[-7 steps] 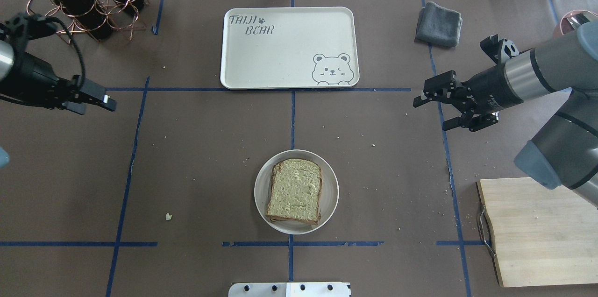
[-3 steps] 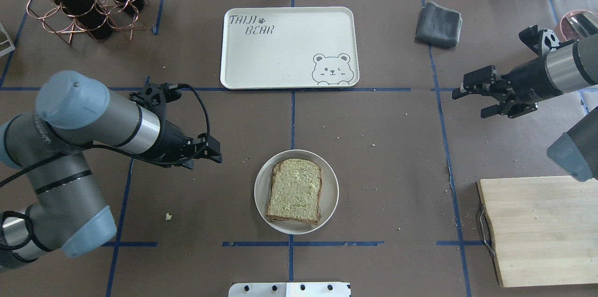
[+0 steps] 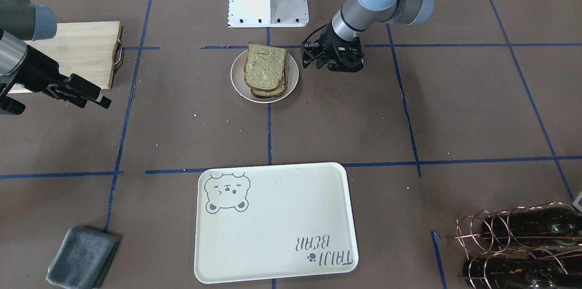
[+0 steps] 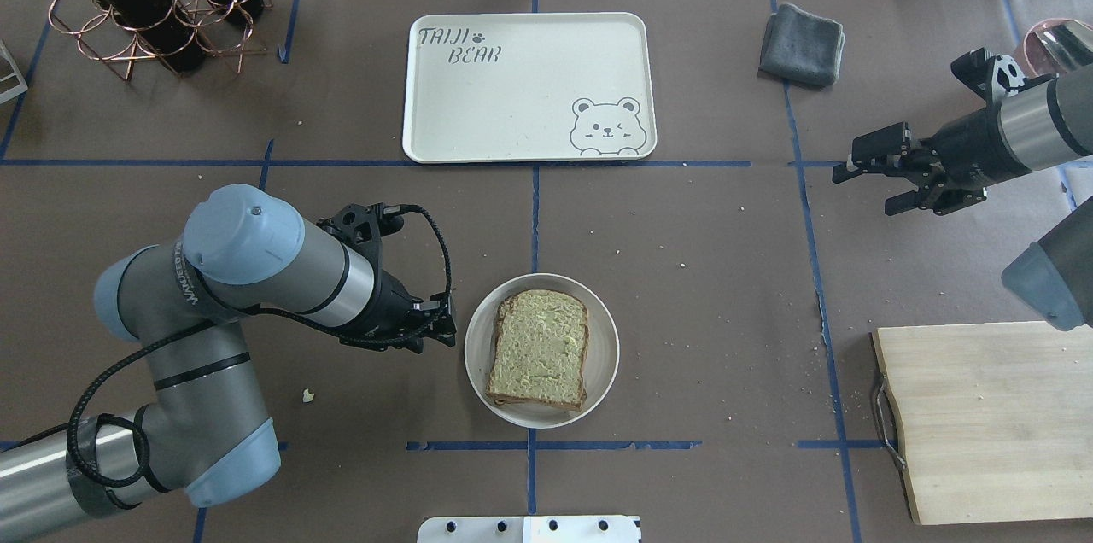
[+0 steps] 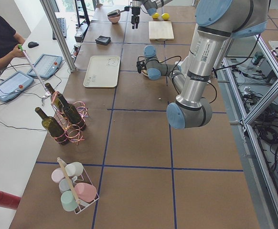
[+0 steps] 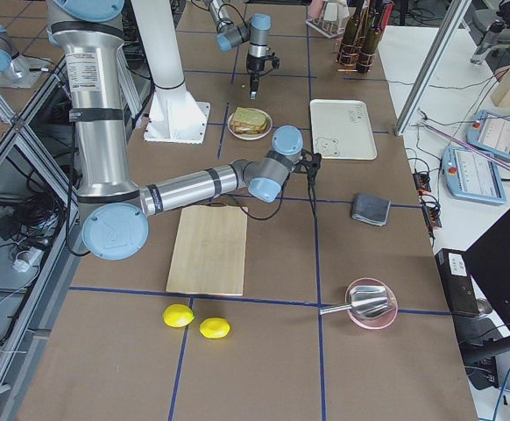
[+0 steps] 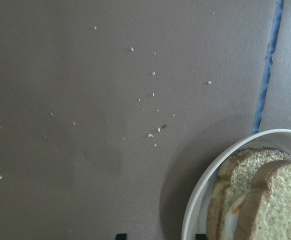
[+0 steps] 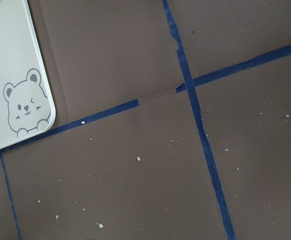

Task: Make sandwich and place on tray
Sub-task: 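Lower the left gripper to the plate rim nearest the robot and grasp it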

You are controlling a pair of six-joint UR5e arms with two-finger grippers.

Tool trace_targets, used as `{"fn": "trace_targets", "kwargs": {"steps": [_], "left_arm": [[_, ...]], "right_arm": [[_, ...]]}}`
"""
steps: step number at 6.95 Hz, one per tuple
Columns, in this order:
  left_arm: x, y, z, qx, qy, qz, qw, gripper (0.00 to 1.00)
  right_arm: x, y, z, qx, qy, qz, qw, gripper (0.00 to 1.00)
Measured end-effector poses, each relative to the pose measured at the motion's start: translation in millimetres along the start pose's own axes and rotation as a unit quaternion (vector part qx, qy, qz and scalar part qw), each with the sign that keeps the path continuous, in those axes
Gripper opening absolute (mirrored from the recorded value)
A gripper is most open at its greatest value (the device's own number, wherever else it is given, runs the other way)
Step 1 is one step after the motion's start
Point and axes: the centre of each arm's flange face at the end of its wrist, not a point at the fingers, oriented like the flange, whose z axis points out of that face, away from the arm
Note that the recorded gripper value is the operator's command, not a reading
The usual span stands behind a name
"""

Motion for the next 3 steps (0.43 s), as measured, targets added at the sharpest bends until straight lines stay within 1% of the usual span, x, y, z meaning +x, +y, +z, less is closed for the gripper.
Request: {"fn": "trace_targets", "kwargs": {"steps": [1,3], "left_arm": [[5.2,13.5,15.1,0.001,-0.004,0.0,1.0,0.43],[14.5,23.1,31.8,0.004,-0.007,0.002,1.0,0.42]], "right_arm": [[1.0,0.0,0.2,0.0,0.001,0.0,1.0,1.0],[2.2,0.2,0.1,0.0,0.001,0.001,1.0,1.0]]}}
